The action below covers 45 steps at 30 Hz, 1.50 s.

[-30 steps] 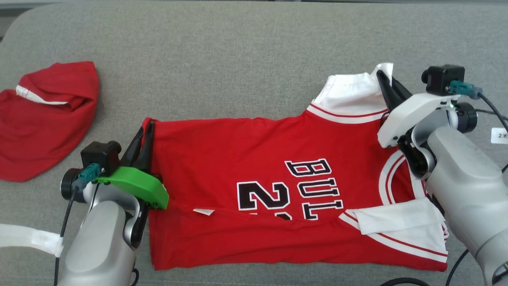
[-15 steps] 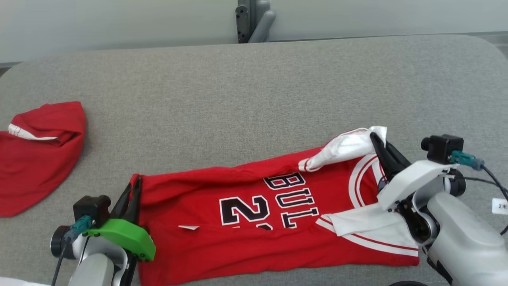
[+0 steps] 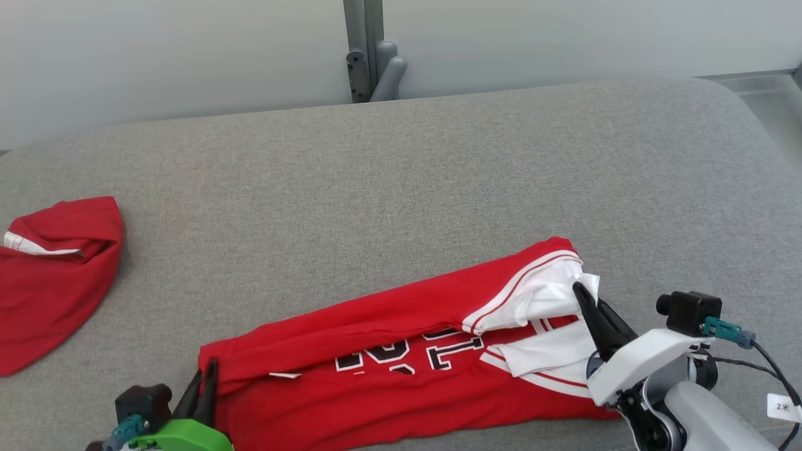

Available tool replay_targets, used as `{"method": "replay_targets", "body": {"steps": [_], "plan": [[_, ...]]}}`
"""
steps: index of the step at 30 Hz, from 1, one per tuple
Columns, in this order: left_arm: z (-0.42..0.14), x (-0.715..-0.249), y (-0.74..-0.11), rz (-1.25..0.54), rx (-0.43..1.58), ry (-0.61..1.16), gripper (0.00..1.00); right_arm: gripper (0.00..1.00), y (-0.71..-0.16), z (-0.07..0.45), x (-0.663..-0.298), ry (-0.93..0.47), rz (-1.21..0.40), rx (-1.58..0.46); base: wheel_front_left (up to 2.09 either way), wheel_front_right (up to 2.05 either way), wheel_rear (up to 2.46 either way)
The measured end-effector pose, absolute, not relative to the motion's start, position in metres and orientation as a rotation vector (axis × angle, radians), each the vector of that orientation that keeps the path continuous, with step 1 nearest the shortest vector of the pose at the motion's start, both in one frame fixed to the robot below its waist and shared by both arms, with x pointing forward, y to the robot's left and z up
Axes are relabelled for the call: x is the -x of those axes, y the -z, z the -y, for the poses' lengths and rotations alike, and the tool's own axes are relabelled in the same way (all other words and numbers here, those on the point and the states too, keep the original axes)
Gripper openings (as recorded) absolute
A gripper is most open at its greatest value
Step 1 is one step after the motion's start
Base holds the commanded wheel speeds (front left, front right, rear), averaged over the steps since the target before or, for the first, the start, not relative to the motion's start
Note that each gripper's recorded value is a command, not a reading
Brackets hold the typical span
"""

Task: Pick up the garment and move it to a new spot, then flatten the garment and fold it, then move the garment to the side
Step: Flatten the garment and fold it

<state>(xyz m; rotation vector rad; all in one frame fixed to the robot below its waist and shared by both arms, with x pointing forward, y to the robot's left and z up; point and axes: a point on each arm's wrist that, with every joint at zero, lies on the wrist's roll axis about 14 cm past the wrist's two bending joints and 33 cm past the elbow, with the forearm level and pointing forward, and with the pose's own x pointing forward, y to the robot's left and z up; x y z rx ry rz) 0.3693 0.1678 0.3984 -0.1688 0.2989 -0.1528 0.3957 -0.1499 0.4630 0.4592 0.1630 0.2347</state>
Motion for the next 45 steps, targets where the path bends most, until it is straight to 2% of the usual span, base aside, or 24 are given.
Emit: {"method": "replay_targets", "body": {"steps": [7,8,9,10,11,22,28,39,40,41,42,43,45], "plan": [[-0.160,-0.354,-0.388,-0.333,0.182,0.152,0.00,0.00,-0.450,0.154,-0.377,-0.217,-0.197,-0.461,0.00,0.00,0.00],[-0.159,-0.351,-0.385,-0.343,0.177,0.155,0.12,0.00,-0.448,0.155,-0.376,-0.213,-0.205,-0.459,0.00,0.00,0.00],[-0.159,-0.349,-0.382,-0.355,0.175,0.155,0.41,0.36,-0.444,0.157,-0.374,-0.204,-0.218,-0.462,0.00,0.00,0.00],[-0.159,-0.346,-0.377,-0.372,0.175,0.149,0.41,1.00,-0.438,0.159,-0.371,-0.191,-0.235,-0.465,0.00,0.00,0.00],[-0.160,-0.344,-0.375,-0.379,0.176,0.143,1.00,1.00,-0.433,0.162,-0.369,-0.177,-0.248,-0.469,0.00,0.00,0.00],[-0.189,-0.352,-0.402,-0.260,0.121,0.012,1.00,1.00,-0.443,0.185,-0.382,-0.116,-0.186,-0.428,0.00,0.00,0.00],[-0.187,-0.350,-0.402,-0.257,0.123,0.009,1.00,1.00,-0.422,0.183,-0.391,-0.120,-0.254,-0.321,0.00,0.00,0.00],[-0.193,-0.349,-0.399,-0.262,0.132,-0.015,1.00,1.00,-0.378,0.158,-0.395,-0.157,-0.447,-0.275,0.00,0.00,0.00],[-0.194,-0.349,-0.399,-0.263,0.132,-0.018,1.00,0.96,-0.375,0.155,-0.394,-0.161,-0.460,-0.277,0.00,0.00,0.00],[-0.194,-0.349,-0.399,-0.264,0.133,-0.017,1.00,0.47,-0.373,0.153,-0.394,-0.164,-0.468,-0.280,0.00,0.00,0.00],[-0.195,-0.349,-0.398,-0.264,0.135,-0.018,1.00,0.19,-0.371,0.152,-0.394,-0.169,-0.476,-0.279,0.00,0.00,0.00],[-0.196,-0.349,-0.398,-0.264,0.140,-0.023,1.00,0.00,-0.370,0.150,-0.394,-0.172,-0.484,-0.281,0.00,0.00,0.00],[-0.197,-0.350,-0.398,-0.264,0.145,-0.030,1.00,0.00,-0.366,0.147,-0.393,-0.178,-0.503,-0.287,0.00,0.00,0.00]]}}
